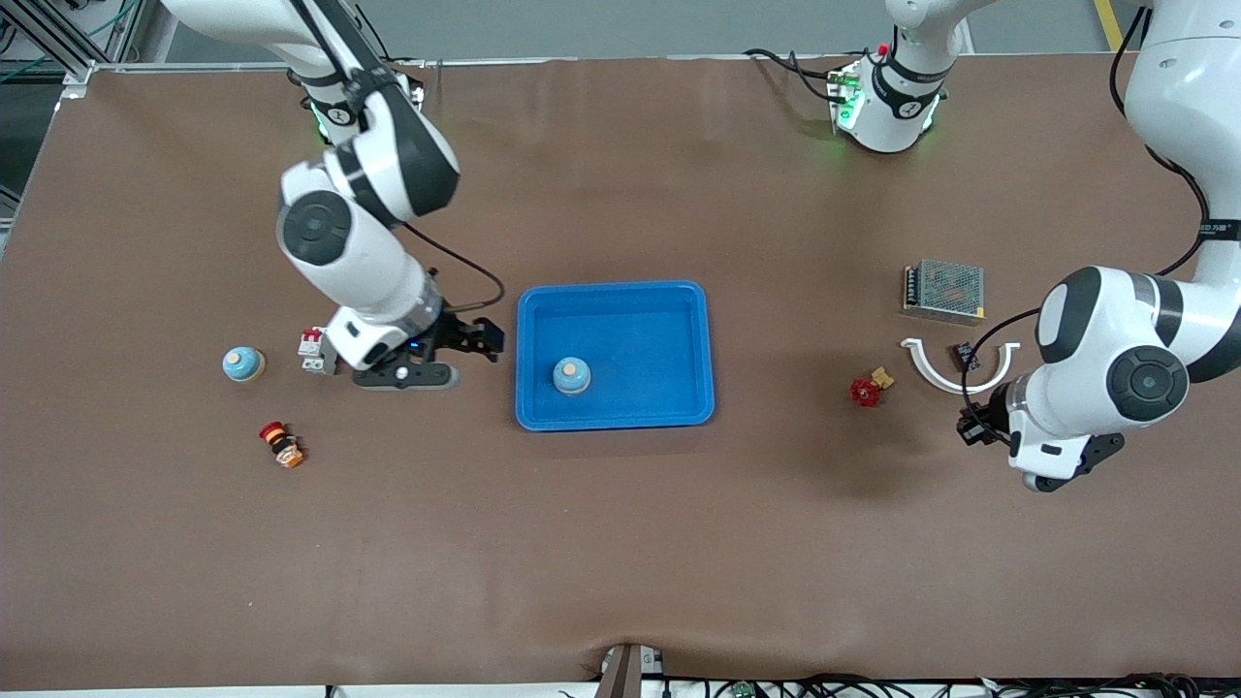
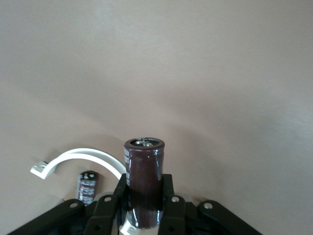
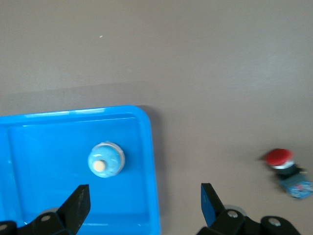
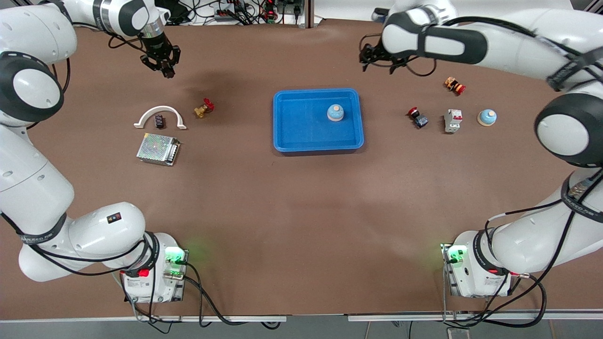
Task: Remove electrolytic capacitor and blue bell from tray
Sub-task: 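Reach the right gripper to the second bell while the left gripper lowers capacitor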
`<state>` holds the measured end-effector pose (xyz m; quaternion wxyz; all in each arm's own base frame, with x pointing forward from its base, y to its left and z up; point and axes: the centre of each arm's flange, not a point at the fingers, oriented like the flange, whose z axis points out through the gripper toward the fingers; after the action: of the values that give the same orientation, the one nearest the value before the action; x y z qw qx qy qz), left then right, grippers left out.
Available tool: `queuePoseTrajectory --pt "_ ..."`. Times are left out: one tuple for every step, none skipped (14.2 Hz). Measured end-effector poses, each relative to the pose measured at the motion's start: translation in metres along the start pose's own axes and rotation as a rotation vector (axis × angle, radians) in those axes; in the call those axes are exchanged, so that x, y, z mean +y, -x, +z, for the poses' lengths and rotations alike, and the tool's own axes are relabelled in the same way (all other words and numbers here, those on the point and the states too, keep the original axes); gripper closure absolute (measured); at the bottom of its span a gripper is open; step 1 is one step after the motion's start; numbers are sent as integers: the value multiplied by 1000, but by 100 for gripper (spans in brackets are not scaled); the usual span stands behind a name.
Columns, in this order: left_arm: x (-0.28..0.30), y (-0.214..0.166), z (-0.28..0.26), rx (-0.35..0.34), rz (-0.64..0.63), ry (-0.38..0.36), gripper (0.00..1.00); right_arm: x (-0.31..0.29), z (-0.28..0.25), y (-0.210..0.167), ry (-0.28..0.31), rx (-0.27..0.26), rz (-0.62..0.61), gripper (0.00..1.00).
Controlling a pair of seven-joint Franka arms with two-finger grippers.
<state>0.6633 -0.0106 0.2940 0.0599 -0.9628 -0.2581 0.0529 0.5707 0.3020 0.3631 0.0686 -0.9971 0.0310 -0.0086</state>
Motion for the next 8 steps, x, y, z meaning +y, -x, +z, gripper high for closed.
queuePoseTrajectory --pt "-1 -1 5 2 1 2 70 -10 11 -1 -4 -5 17 0" --pt "-1 -2 10 5 2 10 70 -18 19 -4 -7 -8 33 0" --pt "-2 -4 16 9 3 16 70 -25 26 -6 -10 -11 45 0" --pt "-4 -7 24 24 11 13 70 -30 31 -8 -12 -13 50 0" --pt "-7 -11 34 48 28 -1 70 -35 36 -8 -13 -16 52 0" --pt "-12 -13 46 64 42 -11 70 -39 41 -7 -14 -16 52 0" --pt "-16 -14 58 75 56 -16 70 -41 47 -6 -15 -16 52 0" --pt "-19 -13 69 83 78 -26 70 -43 54 -6 -18 -15 53 0"
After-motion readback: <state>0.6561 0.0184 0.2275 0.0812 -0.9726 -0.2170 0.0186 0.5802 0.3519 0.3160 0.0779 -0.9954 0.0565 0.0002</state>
